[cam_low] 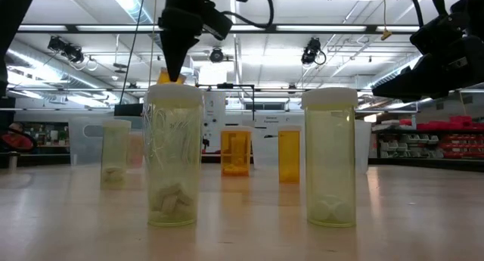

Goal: Pick and place medicine bottles into bin by pill shape (circle, oval)
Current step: Put the large orange pill bottle into the left transparent bin

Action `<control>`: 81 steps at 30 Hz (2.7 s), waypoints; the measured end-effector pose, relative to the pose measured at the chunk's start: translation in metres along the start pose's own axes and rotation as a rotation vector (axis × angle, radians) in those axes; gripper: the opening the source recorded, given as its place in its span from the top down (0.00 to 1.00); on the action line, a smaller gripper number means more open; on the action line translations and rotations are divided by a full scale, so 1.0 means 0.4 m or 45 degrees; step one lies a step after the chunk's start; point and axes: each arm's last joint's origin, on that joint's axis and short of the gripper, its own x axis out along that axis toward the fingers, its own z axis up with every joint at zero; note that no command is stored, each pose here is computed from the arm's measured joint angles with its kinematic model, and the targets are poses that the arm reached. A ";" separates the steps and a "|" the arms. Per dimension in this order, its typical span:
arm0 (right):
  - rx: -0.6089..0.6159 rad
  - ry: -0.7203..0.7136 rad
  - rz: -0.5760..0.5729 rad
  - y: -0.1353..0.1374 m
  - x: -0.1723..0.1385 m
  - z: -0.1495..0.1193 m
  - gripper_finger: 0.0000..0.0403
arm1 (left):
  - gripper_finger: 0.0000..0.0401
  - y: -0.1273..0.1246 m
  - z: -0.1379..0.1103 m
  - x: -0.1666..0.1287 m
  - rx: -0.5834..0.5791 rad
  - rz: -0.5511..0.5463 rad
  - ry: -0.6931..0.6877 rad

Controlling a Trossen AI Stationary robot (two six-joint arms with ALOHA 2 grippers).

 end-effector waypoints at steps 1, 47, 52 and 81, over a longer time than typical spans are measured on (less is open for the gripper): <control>0.000 0.000 0.000 0.000 0.000 0.000 0.77 | 0.44 -0.003 -0.001 -0.001 0.005 0.005 -0.004; 0.000 0.000 0.000 0.000 0.000 0.000 0.77 | 0.44 0.067 -0.322 0.255 -0.626 -0.275 -0.200; 0.000 0.001 0.000 0.000 0.000 0.000 0.77 | 0.43 0.072 -0.321 0.257 -0.650 -0.280 -0.191; 0.000 0.000 0.000 0.000 0.000 0.000 0.77 | 0.22 0.098 -0.277 0.177 -0.535 -0.316 -0.355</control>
